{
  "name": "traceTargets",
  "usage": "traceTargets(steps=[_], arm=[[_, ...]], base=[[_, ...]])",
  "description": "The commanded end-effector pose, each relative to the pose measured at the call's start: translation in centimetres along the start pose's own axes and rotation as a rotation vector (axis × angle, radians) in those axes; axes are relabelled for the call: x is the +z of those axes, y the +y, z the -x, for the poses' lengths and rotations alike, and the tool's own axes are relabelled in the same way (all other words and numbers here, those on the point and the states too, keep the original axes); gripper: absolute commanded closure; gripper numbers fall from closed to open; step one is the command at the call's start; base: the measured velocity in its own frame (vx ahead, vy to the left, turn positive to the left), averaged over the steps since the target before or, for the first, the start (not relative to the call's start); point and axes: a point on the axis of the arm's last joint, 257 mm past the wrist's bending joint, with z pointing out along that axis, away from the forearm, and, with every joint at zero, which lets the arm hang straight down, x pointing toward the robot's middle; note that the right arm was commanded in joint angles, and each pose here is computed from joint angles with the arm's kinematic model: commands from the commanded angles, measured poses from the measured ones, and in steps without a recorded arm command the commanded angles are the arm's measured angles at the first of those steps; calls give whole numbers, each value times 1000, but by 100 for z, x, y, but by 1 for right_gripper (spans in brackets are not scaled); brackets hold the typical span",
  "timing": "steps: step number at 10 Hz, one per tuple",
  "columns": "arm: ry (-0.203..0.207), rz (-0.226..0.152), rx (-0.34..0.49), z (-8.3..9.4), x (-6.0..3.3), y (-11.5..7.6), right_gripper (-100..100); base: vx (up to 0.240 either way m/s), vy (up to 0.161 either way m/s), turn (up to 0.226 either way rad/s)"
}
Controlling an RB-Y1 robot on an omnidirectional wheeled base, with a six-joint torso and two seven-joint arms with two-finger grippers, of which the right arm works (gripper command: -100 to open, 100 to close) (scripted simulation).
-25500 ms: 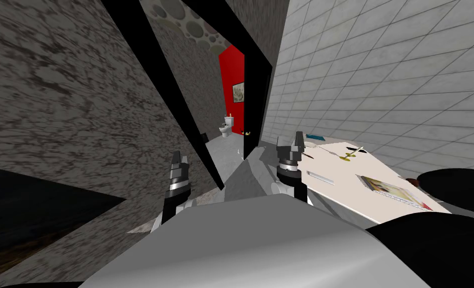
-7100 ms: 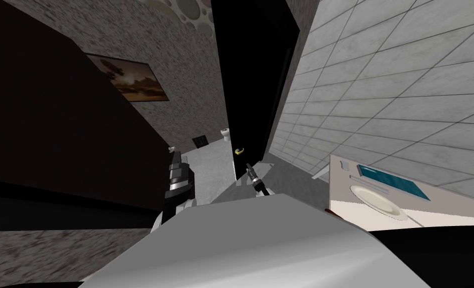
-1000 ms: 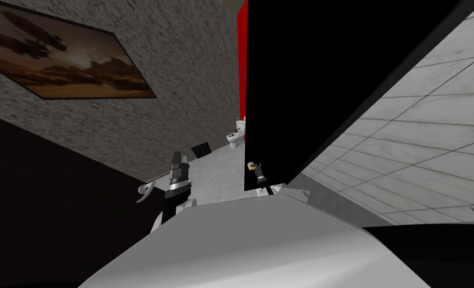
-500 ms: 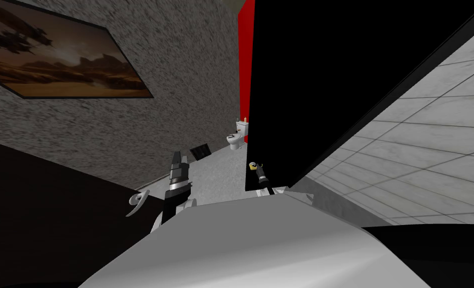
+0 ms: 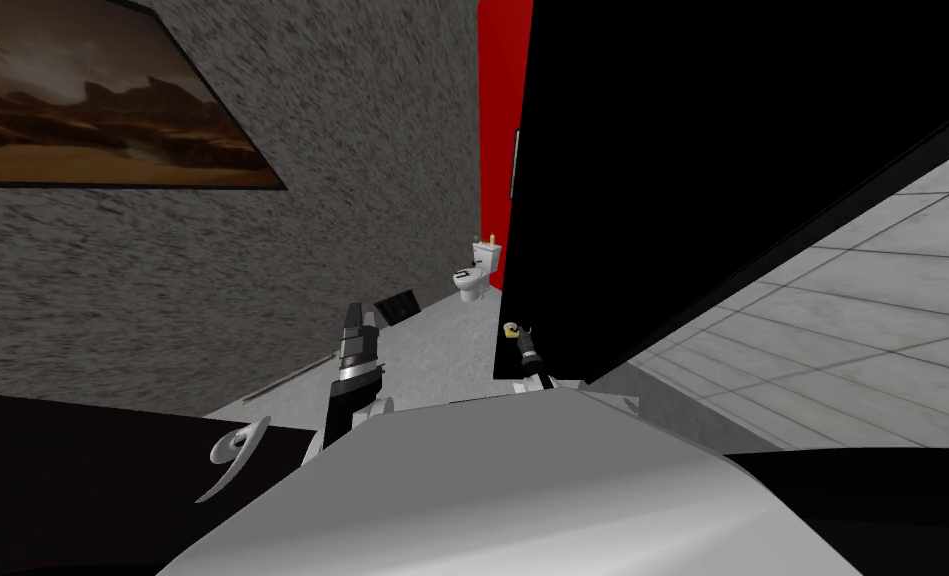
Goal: Push the door open
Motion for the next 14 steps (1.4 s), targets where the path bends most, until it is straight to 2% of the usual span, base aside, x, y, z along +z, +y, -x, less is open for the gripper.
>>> traceTargets(steps=[1, 4, 5, 7, 8, 10, 11, 14], arm=[[-38, 8, -10, 209, 20, 33, 100], [-89, 8, -10, 424, 14, 36, 100], [-89, 8, -10, 424, 14, 36, 100], [-131, 8, -7, 588, 0, 36, 100], [-131, 8, -7, 588, 0, 36, 100], [-171, 8, -2, 732, -19, 32, 100], [-171, 8, -2, 732, -19, 32, 100], [-218, 6, 8, 886, -51, 21, 100]], base=[[183, 78, -62], [198, 89, -77], [127, 44, -29], [175, 63, -54], [136, 64, -38], [166, 78, -91], [123, 60, -40], [164, 77, -72]])
